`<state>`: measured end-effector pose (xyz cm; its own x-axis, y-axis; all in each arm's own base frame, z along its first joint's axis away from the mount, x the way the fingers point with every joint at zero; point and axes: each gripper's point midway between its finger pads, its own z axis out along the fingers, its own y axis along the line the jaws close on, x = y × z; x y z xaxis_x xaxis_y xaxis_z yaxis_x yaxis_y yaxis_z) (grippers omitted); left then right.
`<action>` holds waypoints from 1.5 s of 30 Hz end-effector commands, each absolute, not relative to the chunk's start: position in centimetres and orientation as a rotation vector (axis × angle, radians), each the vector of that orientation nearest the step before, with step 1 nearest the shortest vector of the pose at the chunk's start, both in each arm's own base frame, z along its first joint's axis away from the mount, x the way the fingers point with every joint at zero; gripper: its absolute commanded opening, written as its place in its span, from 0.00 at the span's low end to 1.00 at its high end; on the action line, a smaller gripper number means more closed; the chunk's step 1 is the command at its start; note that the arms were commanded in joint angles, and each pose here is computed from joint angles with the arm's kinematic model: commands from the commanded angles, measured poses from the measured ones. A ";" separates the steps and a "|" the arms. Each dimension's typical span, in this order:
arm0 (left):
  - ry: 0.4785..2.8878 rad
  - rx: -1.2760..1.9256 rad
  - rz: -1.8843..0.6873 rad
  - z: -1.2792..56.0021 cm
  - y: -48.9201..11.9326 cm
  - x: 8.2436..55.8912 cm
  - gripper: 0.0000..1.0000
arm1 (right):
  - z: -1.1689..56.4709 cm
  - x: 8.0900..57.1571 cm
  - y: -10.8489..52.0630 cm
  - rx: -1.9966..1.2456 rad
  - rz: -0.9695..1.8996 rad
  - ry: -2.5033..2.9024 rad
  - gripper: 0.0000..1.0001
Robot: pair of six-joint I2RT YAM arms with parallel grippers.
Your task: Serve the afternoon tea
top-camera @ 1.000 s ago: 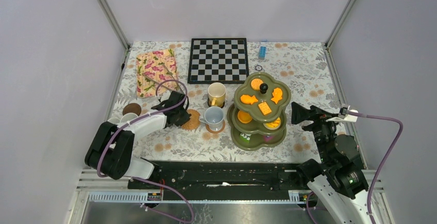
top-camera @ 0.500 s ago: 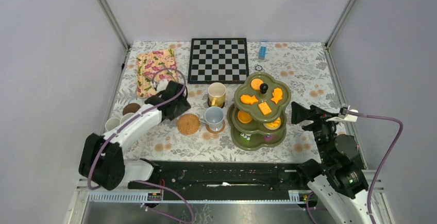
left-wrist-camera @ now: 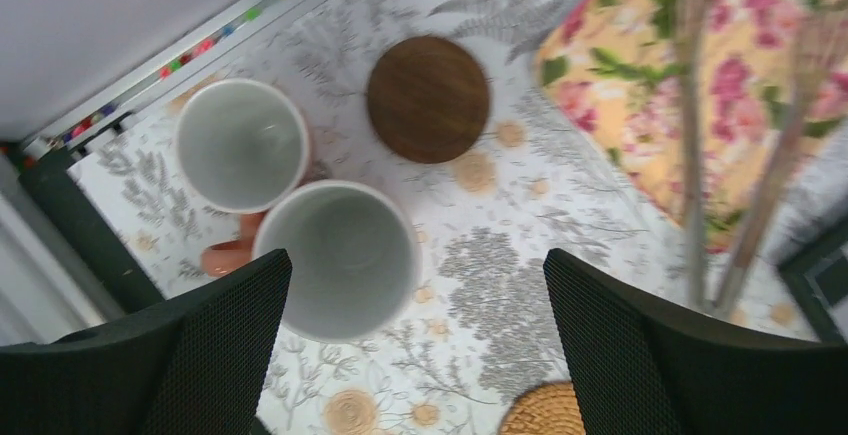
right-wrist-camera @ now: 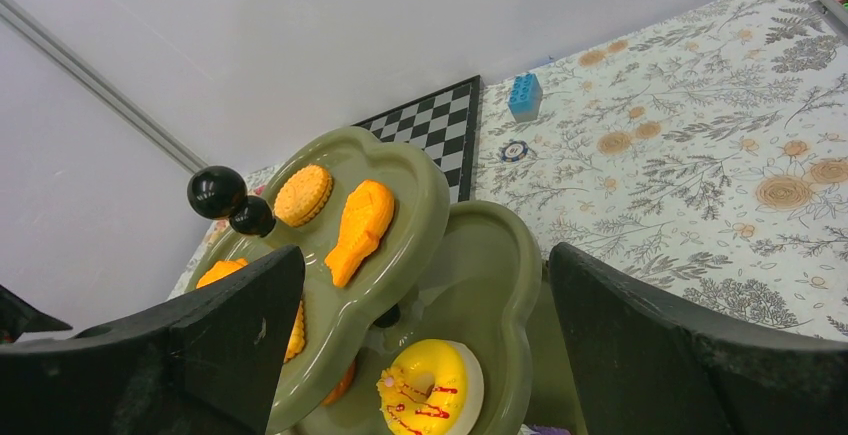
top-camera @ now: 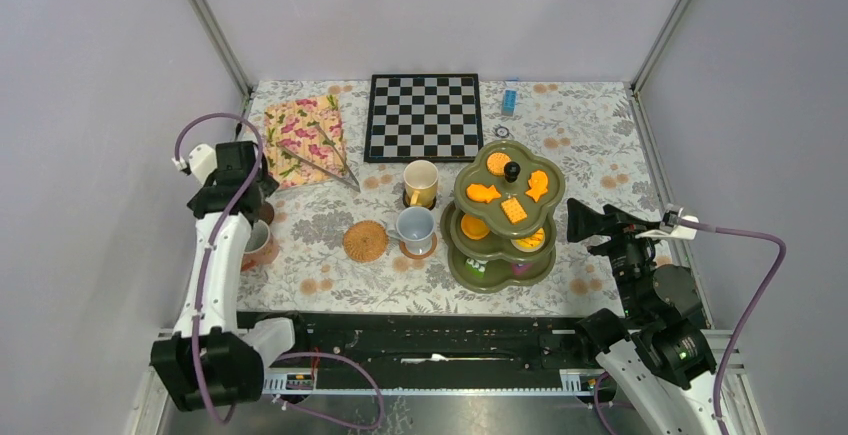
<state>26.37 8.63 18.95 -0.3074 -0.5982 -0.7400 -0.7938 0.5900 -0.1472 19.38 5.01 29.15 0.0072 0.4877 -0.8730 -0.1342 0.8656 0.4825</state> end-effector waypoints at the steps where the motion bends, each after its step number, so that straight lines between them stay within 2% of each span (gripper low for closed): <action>1: 2.199 -1.181 0.313 14.8 9.5 24.8 0.99 | 30.7 19.1 4.7 0.300 0.512 1.435 0.98; 5: 2.228 -1.268 0.294 11.2 10.1 25.3 0.97 | 30.8 18.9 4.6 0.304 0.510 1.431 0.98; 8: 2.246 -1.299 0.220 9.8 9.6 26.4 0.84 | 31.0 18.8 4.5 0.304 0.509 1.427 0.98; 11: 2.238 -1.319 0.187 9.2 9.4 26.9 0.77 | 31.0 18.7 4.3 0.306 0.505 1.428 0.98; 16: 2.245 -1.331 0.189 8.4 9.2 26.3 0.54 | 30.9 18.7 4.3 0.314 0.506 1.429 0.98; 20: 2.241 -1.337 0.195 8.3 9.0 25.4 0.40 | 30.7 18.9 4.5 0.316 0.511 1.438 0.98; 30: 2.221 -1.265 0.105 11.6 7.6 25.5 0.01 | 30.4 19.1 4.8 0.312 0.520 1.448 0.98; 34: 2.244 -1.110 0.088 14.5 3.6 26.5 0.00 | 30.2 19.2 5.0 0.316 0.534 1.451 0.98; 38: 2.291 -0.746 0.041 17.9 -3.4 27.5 0.00 | 30.1 19.3 5.2 0.316 0.539 1.457 0.98; 45: 2.470 -0.384 0.016 16.1 -10.9 26.3 0.00 | 30.1 19.3 5.4 0.318 0.556 1.459 0.98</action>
